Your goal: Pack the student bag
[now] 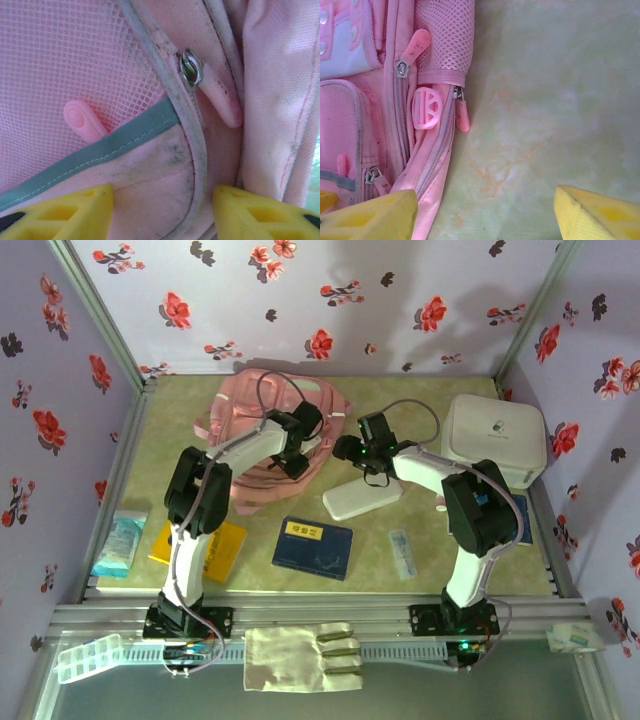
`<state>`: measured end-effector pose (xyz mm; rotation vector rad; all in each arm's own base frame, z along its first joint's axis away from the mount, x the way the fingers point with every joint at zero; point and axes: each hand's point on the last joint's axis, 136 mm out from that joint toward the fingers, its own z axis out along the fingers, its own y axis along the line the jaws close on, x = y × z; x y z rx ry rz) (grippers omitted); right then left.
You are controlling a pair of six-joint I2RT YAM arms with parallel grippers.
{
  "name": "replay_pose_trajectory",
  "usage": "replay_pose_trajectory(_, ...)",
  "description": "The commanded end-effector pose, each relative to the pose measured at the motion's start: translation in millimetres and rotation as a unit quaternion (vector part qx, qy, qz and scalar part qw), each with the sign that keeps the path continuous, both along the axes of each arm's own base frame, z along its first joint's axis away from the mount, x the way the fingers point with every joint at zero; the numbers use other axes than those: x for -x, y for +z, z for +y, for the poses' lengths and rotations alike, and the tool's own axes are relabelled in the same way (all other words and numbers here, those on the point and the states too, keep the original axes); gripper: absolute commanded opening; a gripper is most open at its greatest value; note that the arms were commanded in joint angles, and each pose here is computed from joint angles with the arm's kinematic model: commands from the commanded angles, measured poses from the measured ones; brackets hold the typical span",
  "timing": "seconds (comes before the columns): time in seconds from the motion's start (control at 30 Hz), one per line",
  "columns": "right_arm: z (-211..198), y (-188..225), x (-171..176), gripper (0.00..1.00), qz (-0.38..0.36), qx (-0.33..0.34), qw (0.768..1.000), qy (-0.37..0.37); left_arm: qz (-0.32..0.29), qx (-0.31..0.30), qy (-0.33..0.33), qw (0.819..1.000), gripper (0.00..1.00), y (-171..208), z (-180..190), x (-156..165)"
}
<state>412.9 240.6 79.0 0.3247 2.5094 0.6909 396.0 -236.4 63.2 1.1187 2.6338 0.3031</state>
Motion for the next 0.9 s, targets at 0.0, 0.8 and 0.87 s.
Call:
replay_pose_trajectory(0.0, -4, 9, -5, 0.73, -0.022, 0.000, 1.000, -0.002, -0.023, -0.023, -0.011, 0.999, 0.48, 2, -3, -14)
replay_pose_trajectory(0.8, 5, 44, -17, 0.67, -0.198, 0.082, 0.961, 0.174, -0.249, 0.066, 0.025, 0.966, 0.02, 169, -2, -38)
replay_pose_trajectory(0.87, 5, 50, -22, 0.66, -0.219, 0.083, 0.954, 0.186, -0.269, 0.078, 0.023, 0.960, 0.01, 185, 1, -35)
